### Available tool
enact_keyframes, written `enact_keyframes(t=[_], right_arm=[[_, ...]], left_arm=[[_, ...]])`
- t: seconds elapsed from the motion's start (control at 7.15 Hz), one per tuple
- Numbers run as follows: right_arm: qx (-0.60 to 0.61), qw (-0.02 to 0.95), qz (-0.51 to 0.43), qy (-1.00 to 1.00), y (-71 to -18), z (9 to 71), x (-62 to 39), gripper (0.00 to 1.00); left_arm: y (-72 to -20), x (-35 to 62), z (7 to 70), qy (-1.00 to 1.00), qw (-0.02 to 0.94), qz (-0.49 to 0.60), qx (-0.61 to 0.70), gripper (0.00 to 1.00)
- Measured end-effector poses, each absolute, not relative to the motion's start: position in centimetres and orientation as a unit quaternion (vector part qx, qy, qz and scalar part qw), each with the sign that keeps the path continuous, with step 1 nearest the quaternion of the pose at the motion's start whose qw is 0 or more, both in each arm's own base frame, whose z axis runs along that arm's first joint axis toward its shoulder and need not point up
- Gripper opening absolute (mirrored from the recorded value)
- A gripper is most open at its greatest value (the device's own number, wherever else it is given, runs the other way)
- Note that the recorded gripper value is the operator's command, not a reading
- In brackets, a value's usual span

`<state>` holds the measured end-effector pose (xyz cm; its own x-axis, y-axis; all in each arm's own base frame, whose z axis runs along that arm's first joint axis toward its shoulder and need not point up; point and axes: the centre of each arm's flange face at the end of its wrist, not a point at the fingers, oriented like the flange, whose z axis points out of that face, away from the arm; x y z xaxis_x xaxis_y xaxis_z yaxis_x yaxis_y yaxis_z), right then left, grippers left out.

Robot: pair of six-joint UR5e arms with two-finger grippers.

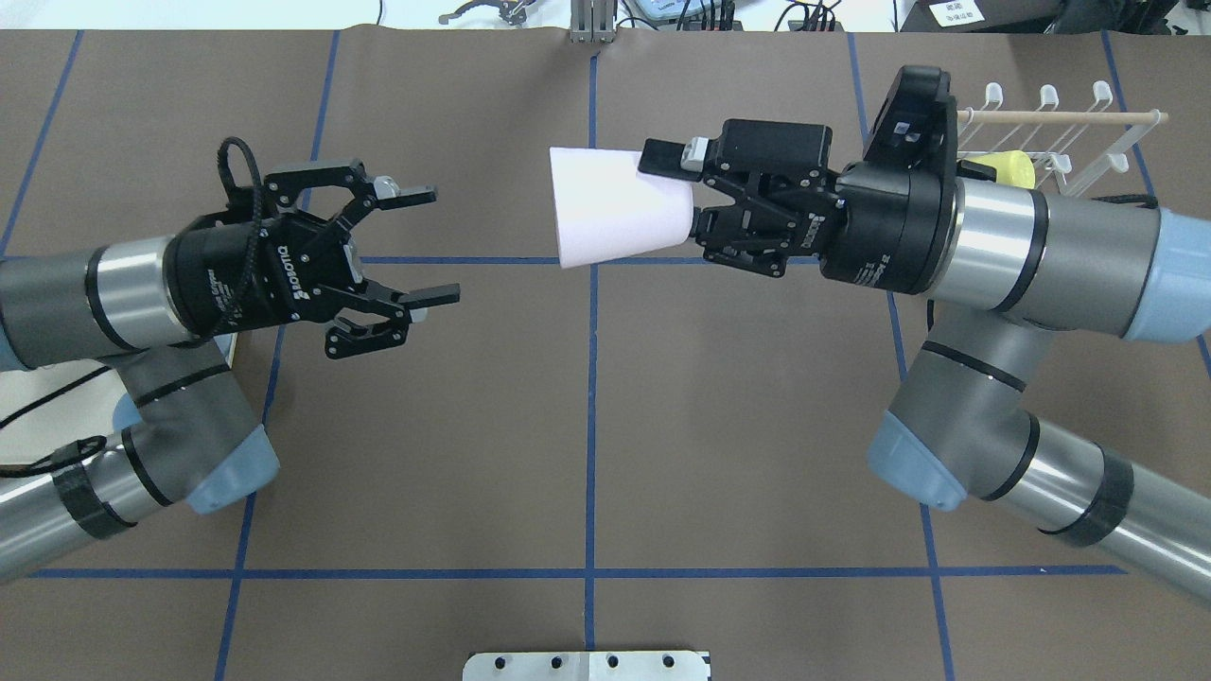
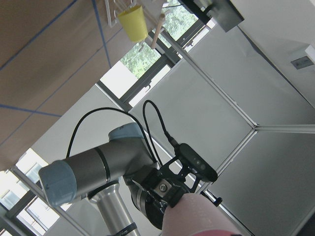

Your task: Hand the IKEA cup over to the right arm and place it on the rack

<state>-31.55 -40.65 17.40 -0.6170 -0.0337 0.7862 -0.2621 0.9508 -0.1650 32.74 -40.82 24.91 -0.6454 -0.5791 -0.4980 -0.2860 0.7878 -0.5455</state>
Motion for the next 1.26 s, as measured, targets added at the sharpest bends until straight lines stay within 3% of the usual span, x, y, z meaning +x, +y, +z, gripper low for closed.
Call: enact_keyframes(t=[0.56, 1.26], right_arm=[[0.225, 0.616, 0.169, -0.736, -50.8, 28.5, -22.0, 0.37], [0.285, 0.783, 0.099, -0.545, -52.8, 41.7, -6.2, 0.36]], left_arm=[[-49.2, 24.9, 29.9, 0.792, 0.542, -0.261, -0.099, 1.00], [-55.0, 15.5, 35.4, 0.684, 0.670, -0.283, 0.043, 1.00]])
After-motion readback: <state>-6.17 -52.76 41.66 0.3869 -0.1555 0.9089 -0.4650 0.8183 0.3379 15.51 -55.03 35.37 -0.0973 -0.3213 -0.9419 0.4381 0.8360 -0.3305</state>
